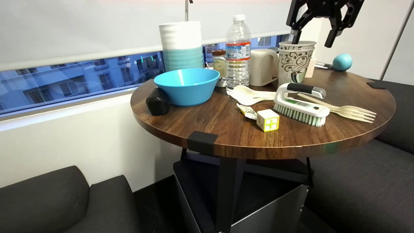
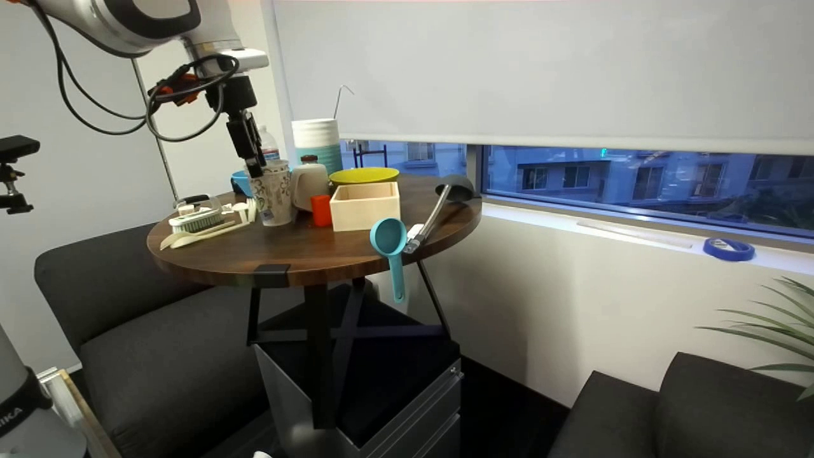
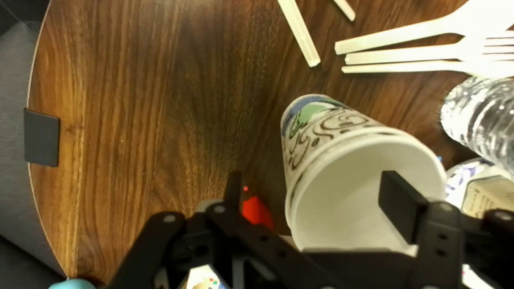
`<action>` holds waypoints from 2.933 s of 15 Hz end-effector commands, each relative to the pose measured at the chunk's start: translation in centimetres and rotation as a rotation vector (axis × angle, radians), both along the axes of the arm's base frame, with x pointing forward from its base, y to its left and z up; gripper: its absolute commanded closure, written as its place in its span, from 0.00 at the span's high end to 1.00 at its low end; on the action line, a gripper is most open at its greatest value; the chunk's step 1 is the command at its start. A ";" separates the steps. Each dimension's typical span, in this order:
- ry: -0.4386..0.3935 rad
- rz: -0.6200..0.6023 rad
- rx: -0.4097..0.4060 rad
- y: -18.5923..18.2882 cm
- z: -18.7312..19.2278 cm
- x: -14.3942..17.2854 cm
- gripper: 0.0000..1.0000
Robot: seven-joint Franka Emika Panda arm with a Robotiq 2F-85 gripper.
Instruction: Pick up the paper cup on the left, put it in the other paper cup and then turn the paper cups over
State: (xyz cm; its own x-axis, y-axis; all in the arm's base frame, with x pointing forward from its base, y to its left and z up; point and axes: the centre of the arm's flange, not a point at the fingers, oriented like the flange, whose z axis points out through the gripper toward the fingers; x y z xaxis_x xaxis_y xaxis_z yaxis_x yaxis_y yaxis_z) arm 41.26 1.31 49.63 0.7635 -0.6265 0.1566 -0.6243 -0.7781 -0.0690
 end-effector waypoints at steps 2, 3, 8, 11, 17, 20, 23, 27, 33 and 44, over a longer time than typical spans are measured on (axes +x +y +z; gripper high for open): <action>0.060 -0.030 -0.026 -0.3 -3.1 -0.7 1.00; 0.072 -0.033 -0.028 -0.4 -3.3 -0.9 1.00; 0.147 -0.069 -0.065 -0.9 -2.9 -2.6 1.00; 0.213 -0.091 -0.082 -1.3 -2.3 -4.0 1.00; 0.269 -0.138 -0.117 -2.1 -1.8 -5.7 1.00; 0.292 -0.149 -0.124 -2.3 -1.9 -5.9 1.00; 0.348 -0.205 -0.122 -2.4 -2.1 -6.5 1.00; 0.437 -0.331 -0.117 -2.5 -2.5 -7.6 1.00; 0.530 -0.470 -0.133 -2.6 -2.8 -9.0 1.00; 0.255 -0.216 -0.353 -0.8 4.7 -6.1 1.00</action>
